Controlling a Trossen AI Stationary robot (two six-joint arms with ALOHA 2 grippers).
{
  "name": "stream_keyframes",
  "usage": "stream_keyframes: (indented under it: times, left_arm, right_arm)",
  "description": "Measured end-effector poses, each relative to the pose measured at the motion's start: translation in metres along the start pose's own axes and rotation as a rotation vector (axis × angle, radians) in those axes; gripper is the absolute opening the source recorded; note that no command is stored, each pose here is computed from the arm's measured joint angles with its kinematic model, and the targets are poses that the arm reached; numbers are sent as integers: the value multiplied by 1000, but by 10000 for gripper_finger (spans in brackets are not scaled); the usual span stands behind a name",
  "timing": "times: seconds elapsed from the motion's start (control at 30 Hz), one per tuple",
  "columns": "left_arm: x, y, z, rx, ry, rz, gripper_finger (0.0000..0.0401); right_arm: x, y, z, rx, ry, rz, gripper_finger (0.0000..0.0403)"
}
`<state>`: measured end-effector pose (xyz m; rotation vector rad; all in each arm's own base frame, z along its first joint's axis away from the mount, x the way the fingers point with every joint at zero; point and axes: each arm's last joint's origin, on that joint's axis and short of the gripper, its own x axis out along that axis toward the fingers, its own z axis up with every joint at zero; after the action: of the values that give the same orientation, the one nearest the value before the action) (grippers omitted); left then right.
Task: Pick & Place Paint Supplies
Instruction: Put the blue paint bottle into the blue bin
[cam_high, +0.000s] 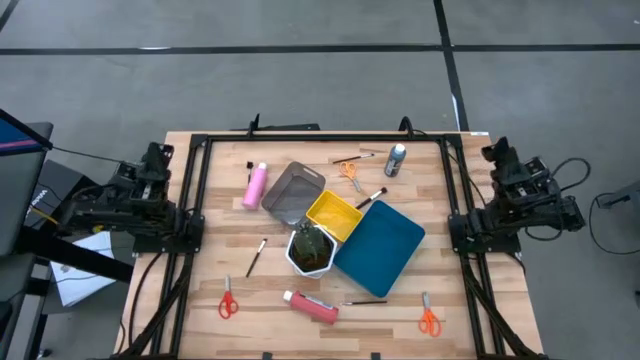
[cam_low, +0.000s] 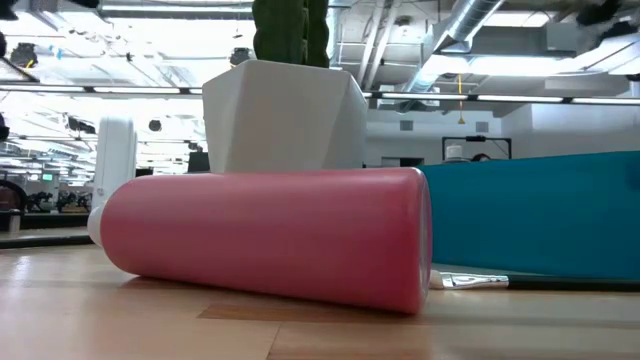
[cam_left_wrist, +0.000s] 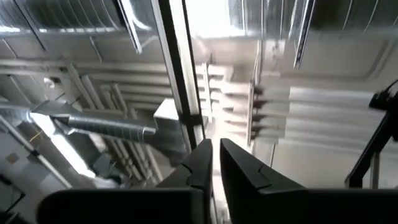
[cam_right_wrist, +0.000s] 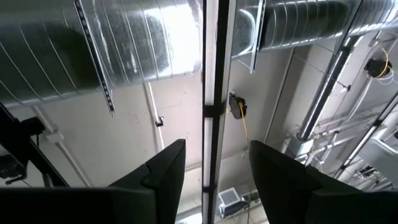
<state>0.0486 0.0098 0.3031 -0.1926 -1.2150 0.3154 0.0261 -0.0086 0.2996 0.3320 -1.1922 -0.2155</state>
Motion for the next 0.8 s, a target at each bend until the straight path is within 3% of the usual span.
stream_keyframes:
  times: [0.1,0.27,0.47,0.6,0.8]
  left_arm:
    - [17,-5,-11,28,62,34,73]
    - [42,-13,-28,83,135,98,162]
    - [66,-18,-25,166,172,205,255]
    - [79,-22,-21,218,252,245,286]
    - [87,-23,-22,272,375,309,293]
  right_arm:
    - [16,6,2,-48,80,-26,175]
    - [49,16,11,-116,223,-171,175]
    - [97,32,21,-217,443,-317,175]
    - [133,45,15,-309,616,-362,175]
    - [185,62,-5,-480,900,-439,180]
